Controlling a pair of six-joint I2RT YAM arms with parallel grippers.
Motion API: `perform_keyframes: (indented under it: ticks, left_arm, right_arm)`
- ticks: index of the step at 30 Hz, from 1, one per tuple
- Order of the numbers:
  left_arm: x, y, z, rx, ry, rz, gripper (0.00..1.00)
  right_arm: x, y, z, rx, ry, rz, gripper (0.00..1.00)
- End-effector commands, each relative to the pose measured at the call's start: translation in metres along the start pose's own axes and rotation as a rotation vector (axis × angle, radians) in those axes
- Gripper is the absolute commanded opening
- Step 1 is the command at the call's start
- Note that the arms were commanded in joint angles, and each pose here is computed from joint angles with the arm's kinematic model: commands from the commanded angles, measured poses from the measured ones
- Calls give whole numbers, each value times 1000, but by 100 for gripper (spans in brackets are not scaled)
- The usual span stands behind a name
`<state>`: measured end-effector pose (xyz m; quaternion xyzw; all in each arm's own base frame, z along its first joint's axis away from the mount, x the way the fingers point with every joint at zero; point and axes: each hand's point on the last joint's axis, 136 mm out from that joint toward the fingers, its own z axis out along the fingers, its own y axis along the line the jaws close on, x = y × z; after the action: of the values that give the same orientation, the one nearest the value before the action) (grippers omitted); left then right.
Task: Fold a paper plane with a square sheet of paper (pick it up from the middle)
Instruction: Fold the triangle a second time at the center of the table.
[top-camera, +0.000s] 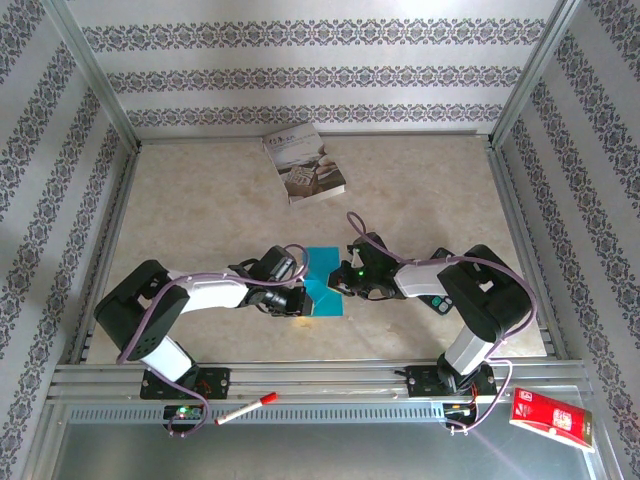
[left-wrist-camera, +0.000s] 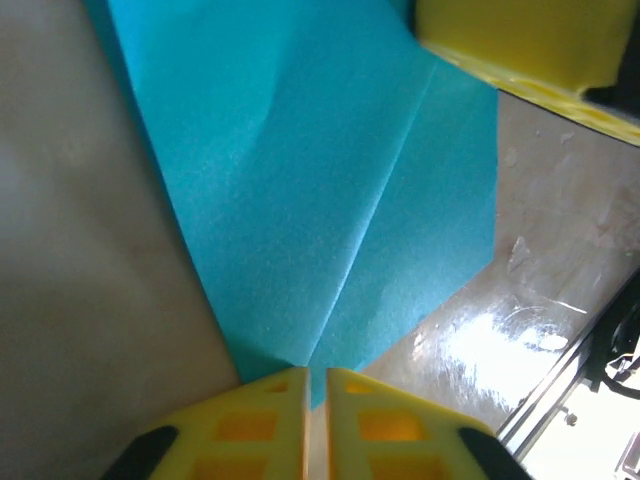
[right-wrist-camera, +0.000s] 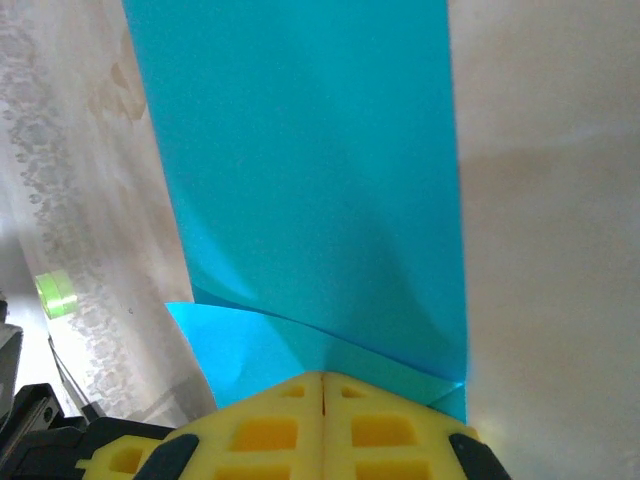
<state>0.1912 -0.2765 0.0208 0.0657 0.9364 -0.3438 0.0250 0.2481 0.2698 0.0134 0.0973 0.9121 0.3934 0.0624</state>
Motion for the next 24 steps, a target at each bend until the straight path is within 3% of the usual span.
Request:
perform_keyframes:
  ticks: [1, 4, 10, 15, 24]
  left_arm:
    - [-11, -22, -11, 46, -27, 16, 15]
    - [-26, -36, -11, 100, -62, 19, 14]
    - [-43, -35, 6, 95, -49, -3, 2]
    - [-45, -28, 20, 81, -25, -11, 0]
    - [-12, 5, 22, 6, 35, -66, 0]
  right_arm:
    - [10, -44, 3, 118, 8, 53, 2]
    - [12, -46, 3, 119, 8, 56, 2]
    - [14, -48, 3, 123, 8, 61, 2]
    - [14, -50, 4, 127, 10, 63, 2]
    - [18, -57, 5, 153, 19, 75, 1]
